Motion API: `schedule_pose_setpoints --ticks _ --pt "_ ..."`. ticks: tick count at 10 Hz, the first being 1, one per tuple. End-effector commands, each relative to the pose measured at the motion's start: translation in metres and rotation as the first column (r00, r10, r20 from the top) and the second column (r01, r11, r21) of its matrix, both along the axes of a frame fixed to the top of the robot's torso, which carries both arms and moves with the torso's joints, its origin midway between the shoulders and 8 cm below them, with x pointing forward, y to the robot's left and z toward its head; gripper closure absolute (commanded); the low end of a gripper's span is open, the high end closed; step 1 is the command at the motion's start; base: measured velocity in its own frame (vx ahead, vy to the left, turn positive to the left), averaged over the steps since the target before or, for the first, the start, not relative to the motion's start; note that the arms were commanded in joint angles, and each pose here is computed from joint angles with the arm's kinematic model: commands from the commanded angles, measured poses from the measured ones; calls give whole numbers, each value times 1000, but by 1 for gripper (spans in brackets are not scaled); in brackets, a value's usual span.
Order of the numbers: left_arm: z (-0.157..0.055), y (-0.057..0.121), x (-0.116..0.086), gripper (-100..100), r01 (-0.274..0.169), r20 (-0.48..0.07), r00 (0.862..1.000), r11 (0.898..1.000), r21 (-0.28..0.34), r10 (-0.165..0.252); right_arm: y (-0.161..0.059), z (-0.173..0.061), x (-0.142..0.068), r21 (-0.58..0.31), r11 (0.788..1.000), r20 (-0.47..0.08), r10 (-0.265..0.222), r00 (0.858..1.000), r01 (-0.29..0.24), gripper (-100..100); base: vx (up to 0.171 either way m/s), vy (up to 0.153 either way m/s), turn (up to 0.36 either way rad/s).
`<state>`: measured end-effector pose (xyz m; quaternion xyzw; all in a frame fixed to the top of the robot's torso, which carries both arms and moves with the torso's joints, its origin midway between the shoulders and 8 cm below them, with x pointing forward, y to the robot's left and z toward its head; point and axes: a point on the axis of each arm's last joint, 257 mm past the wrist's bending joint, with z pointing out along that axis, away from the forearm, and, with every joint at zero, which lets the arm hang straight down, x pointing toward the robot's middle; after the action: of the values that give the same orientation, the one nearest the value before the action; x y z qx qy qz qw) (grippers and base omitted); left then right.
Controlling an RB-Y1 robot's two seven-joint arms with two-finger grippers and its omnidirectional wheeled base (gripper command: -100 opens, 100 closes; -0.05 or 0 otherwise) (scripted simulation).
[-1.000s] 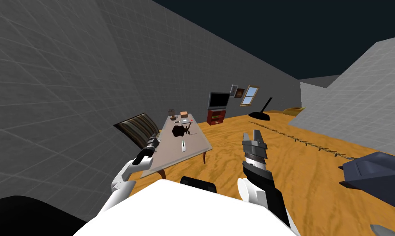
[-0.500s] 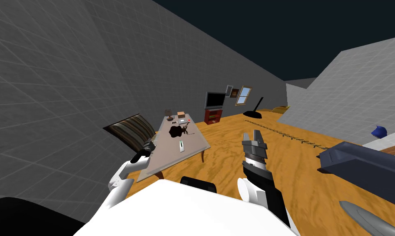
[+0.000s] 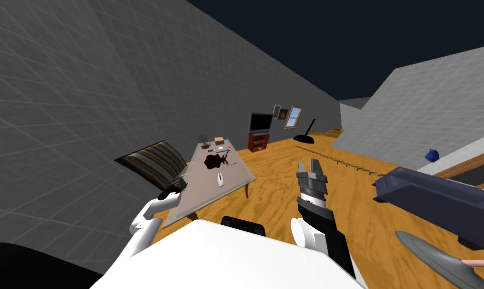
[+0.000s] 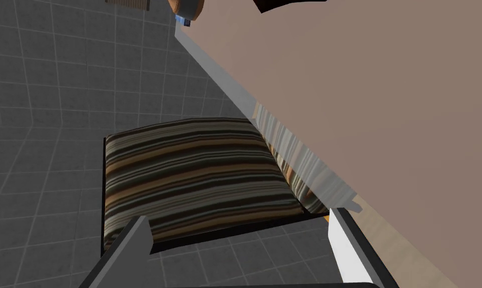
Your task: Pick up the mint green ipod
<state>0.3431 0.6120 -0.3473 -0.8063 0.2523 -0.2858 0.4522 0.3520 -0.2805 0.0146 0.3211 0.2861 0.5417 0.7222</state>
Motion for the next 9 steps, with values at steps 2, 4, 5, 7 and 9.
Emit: schedule_pose_setpoints --ticks 2,4,5,7,9 --pt "-22 22 -16 -100 -87 -42 996 993 -80 84 0 0 0 0 1000 0 0 1000 0 0 -13 -2 -150" --pt "-42 33 -31 -100 -151 -85 986 979 -139 140 0 0 0 0 1000 0 0 1000 0 0 -11 -4 -146" --pt "-59 31 -42 -100 -172 -130 980 971 -163 152 0 0 0 0 1000 0 0 1000 0 0 -7 -2 -110" --pt "-68 39 -51 -100 -225 -155 969 952 -208 195 0 0 0 0 1000 0 0 1000 0 0 -3 -4 -86" --pt "-87 44 -66 -100 -286 -199 950 923 -258 239 0 0 0 0 1000 0 0 1000 0 0 -5 -6 -178"
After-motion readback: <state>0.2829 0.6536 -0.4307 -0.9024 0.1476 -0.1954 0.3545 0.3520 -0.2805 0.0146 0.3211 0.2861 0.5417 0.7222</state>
